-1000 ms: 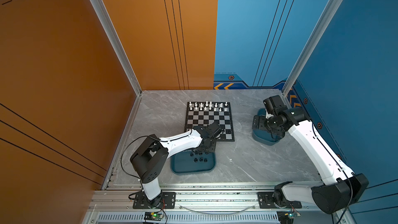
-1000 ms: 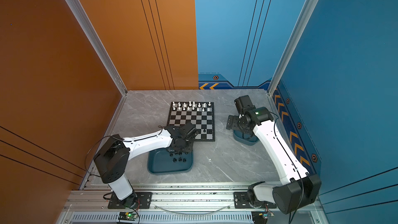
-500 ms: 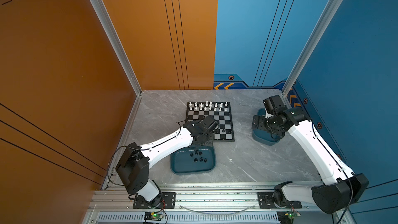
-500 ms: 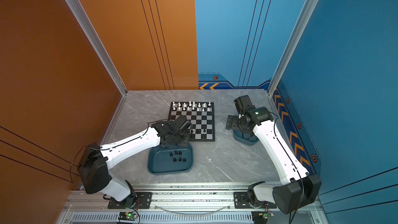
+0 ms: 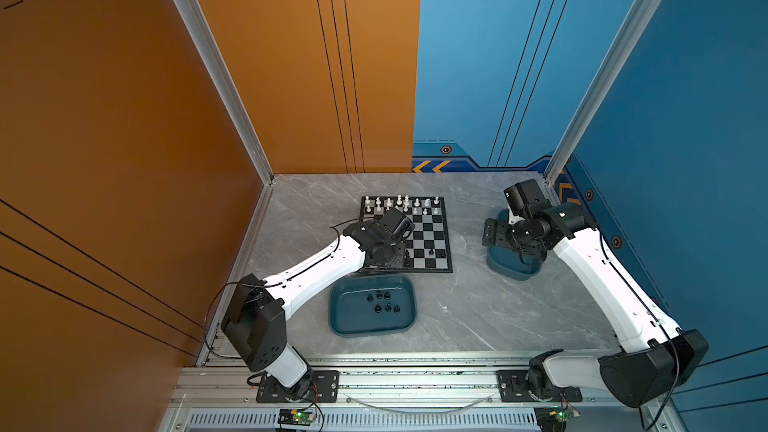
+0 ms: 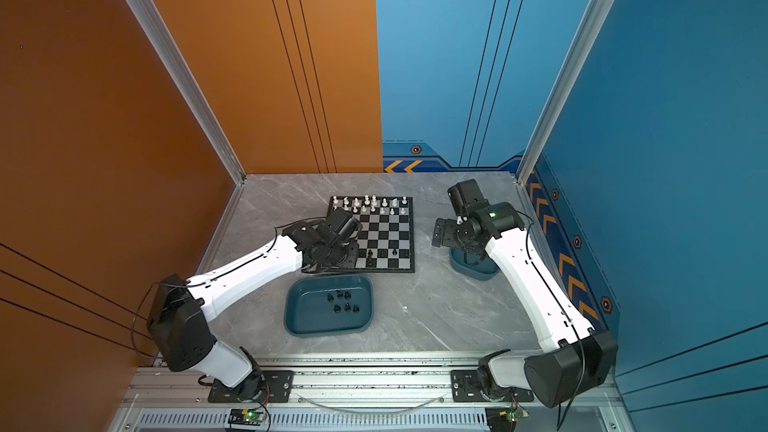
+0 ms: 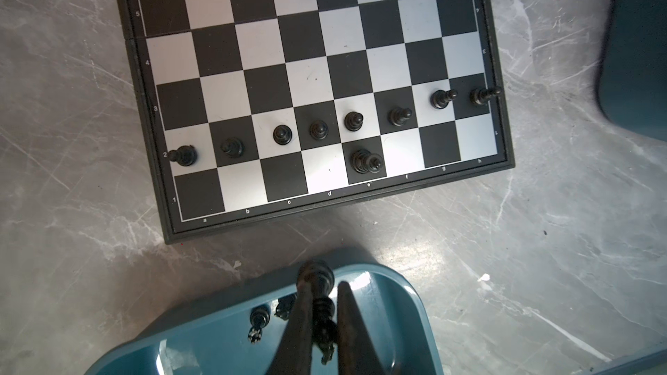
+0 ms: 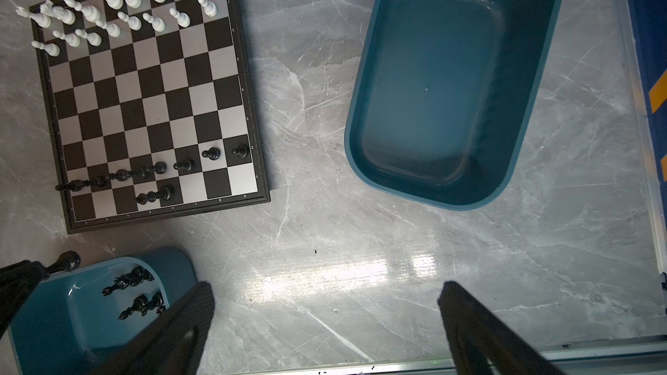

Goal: Set up the chess pieces on the board

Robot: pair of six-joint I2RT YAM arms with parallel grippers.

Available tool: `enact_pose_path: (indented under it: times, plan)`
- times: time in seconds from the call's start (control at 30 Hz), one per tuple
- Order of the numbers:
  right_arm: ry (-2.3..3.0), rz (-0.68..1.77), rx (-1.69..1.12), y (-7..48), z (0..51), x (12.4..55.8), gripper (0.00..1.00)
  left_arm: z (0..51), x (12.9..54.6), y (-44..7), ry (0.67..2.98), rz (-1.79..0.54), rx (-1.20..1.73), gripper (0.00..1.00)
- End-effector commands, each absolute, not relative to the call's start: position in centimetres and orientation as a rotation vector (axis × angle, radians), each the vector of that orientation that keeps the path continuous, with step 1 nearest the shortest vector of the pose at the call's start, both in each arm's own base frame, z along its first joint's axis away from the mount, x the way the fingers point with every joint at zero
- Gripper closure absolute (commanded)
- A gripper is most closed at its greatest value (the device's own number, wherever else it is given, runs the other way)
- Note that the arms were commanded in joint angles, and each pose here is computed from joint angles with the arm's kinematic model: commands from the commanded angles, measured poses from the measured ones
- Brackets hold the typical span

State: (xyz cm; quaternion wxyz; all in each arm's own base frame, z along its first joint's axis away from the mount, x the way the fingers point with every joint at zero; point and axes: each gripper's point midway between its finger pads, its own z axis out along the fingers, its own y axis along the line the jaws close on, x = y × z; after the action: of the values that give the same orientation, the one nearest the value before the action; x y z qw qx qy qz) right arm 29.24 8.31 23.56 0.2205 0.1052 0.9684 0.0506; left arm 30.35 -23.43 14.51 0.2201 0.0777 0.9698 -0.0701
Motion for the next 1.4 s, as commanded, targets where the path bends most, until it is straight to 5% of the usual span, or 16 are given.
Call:
enact_pose_path:
  times: [0.0,1.37]
  plan:
    - [2.668,0.109,0.318,8.1,24.1,29.3,0.00,14.5,31.2,-23.9,2.675,-0.205,0.247,0.90]
    - [2.688,0.004,0.356,7.5,23.9,31.1,0.00,7.9,36.1,-25.8,2.713,-0.254,0.273,0.96]
